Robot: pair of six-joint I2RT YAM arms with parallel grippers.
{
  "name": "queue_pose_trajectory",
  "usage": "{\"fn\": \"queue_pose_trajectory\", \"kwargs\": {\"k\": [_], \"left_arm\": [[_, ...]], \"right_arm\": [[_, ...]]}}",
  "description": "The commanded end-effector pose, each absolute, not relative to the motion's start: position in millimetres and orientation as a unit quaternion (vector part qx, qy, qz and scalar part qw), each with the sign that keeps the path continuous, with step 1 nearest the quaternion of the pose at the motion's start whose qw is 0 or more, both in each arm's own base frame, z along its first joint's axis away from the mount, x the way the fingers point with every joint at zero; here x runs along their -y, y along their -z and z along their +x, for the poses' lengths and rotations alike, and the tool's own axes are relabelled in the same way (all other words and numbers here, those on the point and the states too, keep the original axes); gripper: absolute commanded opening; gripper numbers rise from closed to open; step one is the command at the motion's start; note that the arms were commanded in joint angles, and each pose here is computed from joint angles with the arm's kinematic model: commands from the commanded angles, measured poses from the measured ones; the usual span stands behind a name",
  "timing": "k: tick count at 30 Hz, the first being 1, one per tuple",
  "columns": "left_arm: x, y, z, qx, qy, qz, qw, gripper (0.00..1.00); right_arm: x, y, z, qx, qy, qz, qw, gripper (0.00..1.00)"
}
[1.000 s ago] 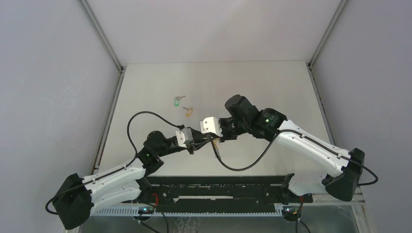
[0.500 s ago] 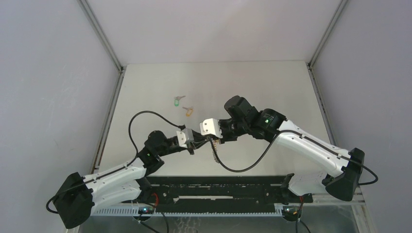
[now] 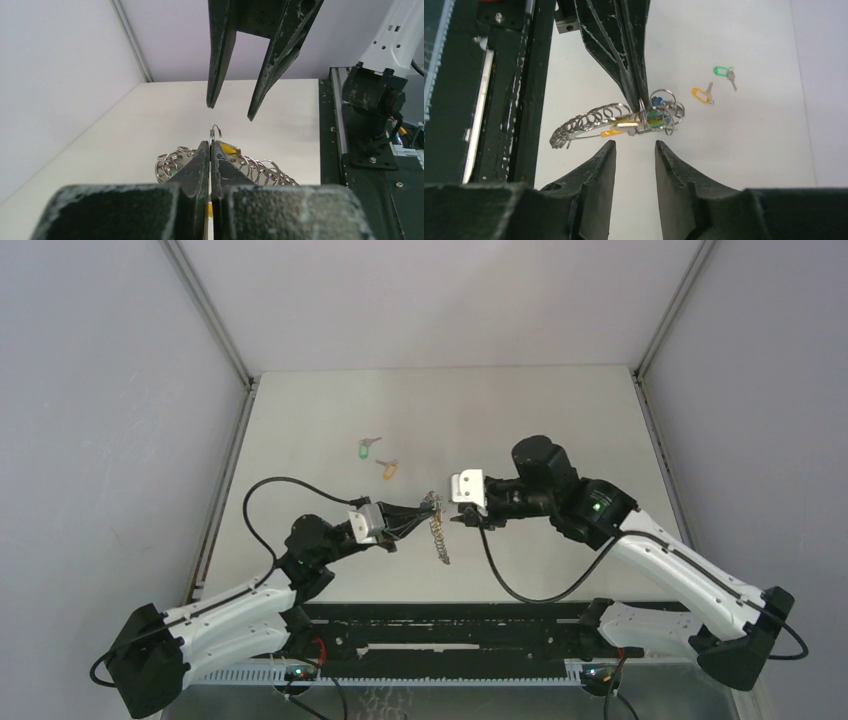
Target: Put the keys on the keyring
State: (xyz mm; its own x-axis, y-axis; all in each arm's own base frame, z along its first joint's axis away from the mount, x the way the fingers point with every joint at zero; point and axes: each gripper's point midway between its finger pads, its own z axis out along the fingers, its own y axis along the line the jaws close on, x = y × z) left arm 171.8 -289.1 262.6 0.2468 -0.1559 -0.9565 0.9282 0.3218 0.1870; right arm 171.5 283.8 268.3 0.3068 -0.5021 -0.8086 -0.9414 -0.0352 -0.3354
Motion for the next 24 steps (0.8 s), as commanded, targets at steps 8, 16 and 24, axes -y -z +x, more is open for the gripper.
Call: {"fn": "queue_pose_trajectory", "kwargs": {"k": [8, 16, 24], "left_arm": [[279.8, -290.2, 164.6, -0.406, 0.415, 0.386, 0.717, 0.0], [278.9, -294.7, 161.7, -0.395, 0.413, 0.391, 0.722, 0.0], [277.8, -295.7, 162.2, -0.393, 0.41, 0.39, 0.725, 0.0]], "right_arm": [[-287.8, -308.4, 177.6, -0.527, -0.395, -0.549, 0.514, 0.35], [-299.0, -302.0, 179.4, -0.543, -0.456, -0.519, 0.477, 0.34], [-303.5, -295.0, 176.4, -0.546, -0.483, -0.518, 0.449, 0.31]]}}
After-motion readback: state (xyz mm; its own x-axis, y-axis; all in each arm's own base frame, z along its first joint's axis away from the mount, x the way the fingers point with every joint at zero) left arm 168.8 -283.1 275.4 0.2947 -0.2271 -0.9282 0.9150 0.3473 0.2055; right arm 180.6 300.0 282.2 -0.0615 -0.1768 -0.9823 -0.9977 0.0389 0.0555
